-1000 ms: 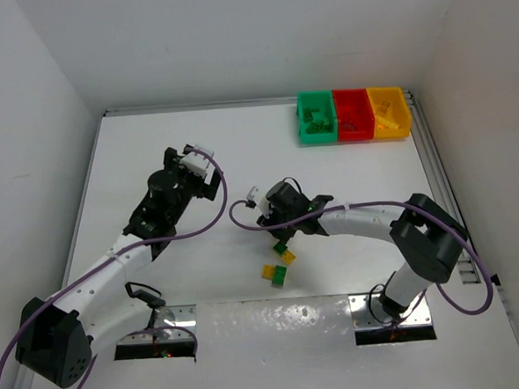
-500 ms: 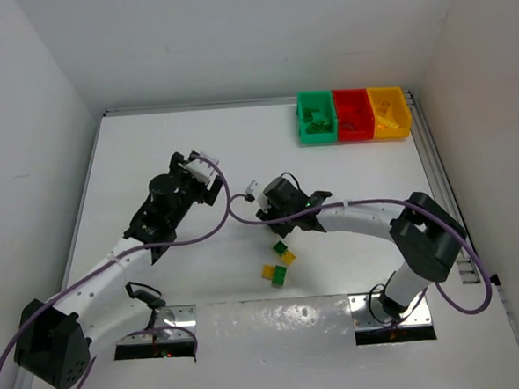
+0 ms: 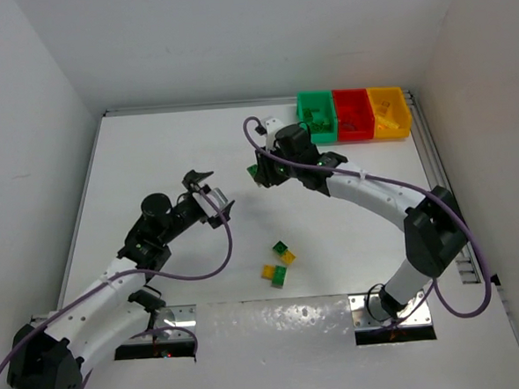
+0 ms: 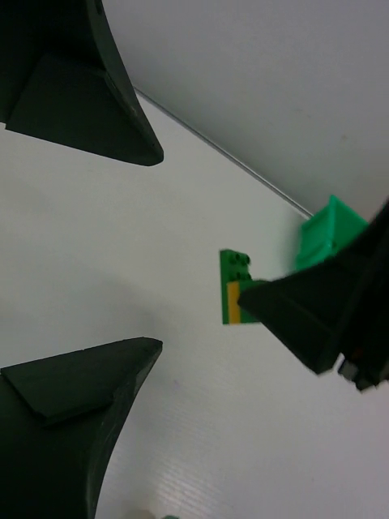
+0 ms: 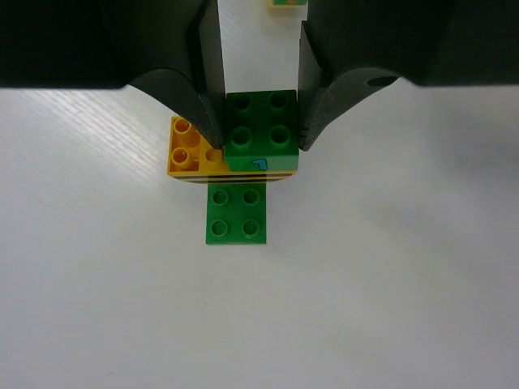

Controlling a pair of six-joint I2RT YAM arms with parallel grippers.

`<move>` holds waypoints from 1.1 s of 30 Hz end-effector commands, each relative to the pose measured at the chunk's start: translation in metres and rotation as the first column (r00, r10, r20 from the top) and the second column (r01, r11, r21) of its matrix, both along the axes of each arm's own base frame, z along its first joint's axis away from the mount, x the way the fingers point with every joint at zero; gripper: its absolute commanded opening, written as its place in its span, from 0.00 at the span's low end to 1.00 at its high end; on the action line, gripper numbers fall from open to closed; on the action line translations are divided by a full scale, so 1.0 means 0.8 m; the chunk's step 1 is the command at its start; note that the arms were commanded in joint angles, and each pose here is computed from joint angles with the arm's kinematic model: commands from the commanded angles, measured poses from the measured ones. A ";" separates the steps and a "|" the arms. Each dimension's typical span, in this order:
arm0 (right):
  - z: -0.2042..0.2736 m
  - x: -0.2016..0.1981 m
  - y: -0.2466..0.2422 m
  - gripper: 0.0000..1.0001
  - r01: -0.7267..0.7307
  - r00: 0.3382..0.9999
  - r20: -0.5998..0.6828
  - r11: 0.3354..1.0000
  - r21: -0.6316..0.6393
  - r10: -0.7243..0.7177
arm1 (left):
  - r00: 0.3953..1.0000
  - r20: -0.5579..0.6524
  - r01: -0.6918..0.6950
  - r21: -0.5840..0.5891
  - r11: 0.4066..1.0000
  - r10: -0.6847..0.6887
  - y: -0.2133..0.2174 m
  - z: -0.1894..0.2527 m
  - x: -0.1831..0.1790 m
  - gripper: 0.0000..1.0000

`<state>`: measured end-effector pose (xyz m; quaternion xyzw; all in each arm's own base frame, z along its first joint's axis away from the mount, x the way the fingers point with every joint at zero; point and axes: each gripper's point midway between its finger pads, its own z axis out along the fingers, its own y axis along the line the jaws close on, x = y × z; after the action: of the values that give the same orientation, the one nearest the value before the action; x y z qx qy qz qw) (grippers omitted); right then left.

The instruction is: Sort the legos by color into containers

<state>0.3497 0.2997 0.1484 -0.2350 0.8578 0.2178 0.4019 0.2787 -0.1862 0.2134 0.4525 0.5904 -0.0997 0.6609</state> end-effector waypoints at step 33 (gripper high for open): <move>0.084 -0.044 0.041 0.00 -0.012 1.000 -0.012 0.934 0.358 0.017 | 0.938 0.074 0.334 0.061 0.941 -0.337 -0.096 0.009 0.004 0.67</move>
<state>0.3141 0.3242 0.1868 -0.1593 0.8320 0.3472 0.4023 0.2827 -0.2505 0.1962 0.5522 0.5221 -0.1731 0.6265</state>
